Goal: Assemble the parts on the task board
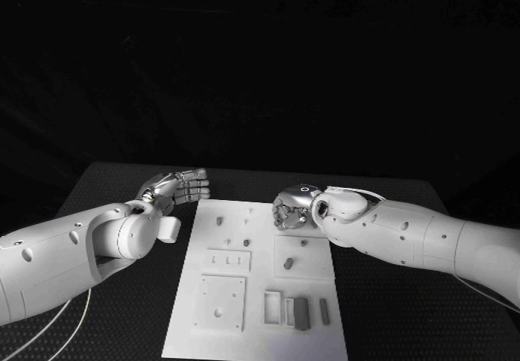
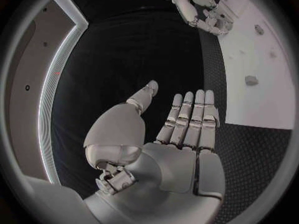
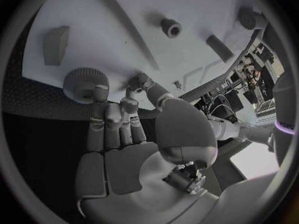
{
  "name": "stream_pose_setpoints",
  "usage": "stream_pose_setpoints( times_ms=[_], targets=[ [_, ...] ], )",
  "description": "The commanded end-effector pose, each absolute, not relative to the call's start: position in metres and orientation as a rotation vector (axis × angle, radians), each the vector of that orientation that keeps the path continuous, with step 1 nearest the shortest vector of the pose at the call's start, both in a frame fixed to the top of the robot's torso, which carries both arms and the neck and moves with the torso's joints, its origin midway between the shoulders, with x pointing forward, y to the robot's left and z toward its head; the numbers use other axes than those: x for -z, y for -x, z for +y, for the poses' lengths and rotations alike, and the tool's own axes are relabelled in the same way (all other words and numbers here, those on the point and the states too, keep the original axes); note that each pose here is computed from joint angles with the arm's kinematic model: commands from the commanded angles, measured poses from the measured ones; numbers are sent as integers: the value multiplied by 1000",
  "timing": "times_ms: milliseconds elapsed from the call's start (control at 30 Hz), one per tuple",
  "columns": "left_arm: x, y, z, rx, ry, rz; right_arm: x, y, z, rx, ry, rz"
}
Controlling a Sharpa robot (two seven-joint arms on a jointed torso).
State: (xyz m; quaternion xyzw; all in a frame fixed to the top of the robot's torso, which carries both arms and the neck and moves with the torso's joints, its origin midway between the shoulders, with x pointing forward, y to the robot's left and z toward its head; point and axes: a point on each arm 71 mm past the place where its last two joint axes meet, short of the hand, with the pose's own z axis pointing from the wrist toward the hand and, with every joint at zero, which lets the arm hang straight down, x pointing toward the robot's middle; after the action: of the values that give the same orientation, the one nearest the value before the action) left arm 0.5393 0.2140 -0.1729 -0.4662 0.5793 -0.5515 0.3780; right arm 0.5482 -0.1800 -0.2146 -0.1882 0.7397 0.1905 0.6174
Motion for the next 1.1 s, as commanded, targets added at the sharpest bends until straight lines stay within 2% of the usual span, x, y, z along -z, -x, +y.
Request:
stream_pose_setpoints(
  times_ms=[33, 633, 1100],
  targets=[
    [171, -539, 212, 1428, 1184, 1477, 217, -545, -179, -426, 428, 1687],
    [171, -540, 212, 1426, 1185, 1478, 190, -543, -152, -440, 353, 1519],
    [171, -539, 209, 1432, 1183, 1480, 187, -549, -132, -435, 355, 1505]
  ],
)
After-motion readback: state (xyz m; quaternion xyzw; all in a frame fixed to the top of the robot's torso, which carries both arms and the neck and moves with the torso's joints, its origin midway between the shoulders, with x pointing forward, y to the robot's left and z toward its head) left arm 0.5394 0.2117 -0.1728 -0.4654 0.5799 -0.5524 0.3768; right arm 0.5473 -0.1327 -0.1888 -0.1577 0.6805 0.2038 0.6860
